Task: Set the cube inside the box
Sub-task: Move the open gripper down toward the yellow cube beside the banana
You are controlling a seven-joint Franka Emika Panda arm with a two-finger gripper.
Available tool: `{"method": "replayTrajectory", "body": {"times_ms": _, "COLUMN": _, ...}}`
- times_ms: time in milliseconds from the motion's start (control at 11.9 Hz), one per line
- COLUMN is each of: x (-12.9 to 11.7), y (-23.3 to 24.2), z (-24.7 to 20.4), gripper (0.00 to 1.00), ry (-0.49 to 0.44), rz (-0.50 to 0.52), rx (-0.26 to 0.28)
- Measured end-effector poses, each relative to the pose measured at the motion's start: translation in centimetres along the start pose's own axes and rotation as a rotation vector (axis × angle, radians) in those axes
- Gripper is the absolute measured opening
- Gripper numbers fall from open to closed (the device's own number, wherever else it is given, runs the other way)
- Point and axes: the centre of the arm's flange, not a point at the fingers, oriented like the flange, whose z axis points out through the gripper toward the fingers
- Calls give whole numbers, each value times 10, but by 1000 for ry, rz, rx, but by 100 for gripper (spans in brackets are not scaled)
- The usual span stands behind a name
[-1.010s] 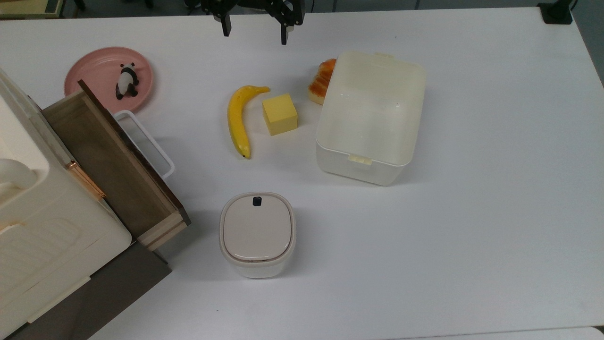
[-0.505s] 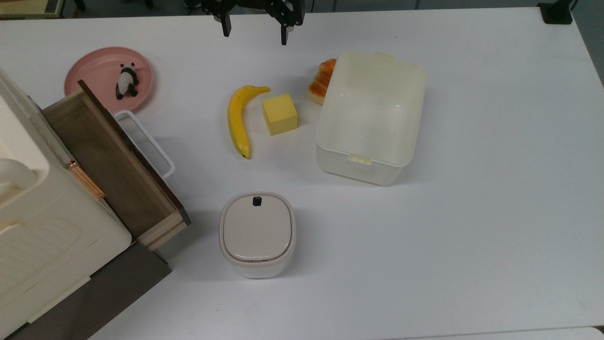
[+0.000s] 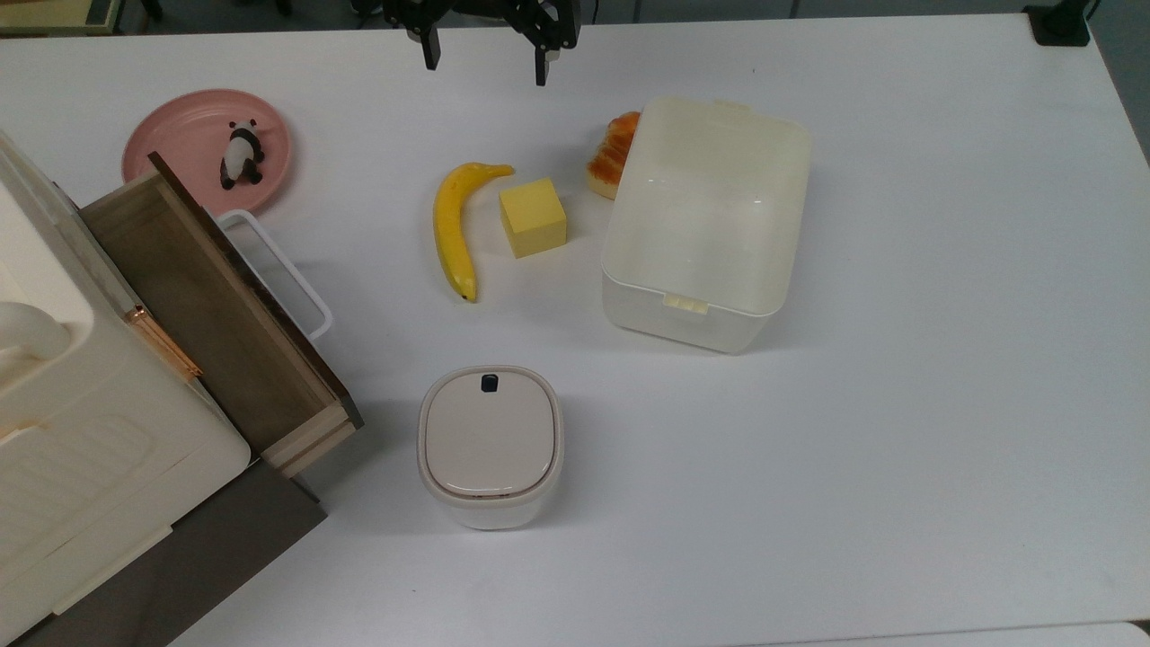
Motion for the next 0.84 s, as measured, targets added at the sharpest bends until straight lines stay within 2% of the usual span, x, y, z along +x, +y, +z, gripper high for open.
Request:
{"method": "replayTrajectory", "body": {"times_ms": 673, "x": -5, "y": -8, "z": 17, "gripper": 100, "ry": -26, "rz": -32, "rx": -4}}
{"method": "replayTrajectory", "body": {"times_ms": 842, "x": -6, "y": -9, "z": 29, "gripper": 100, "ry": 28, "rz": -39, "rx": 8}}
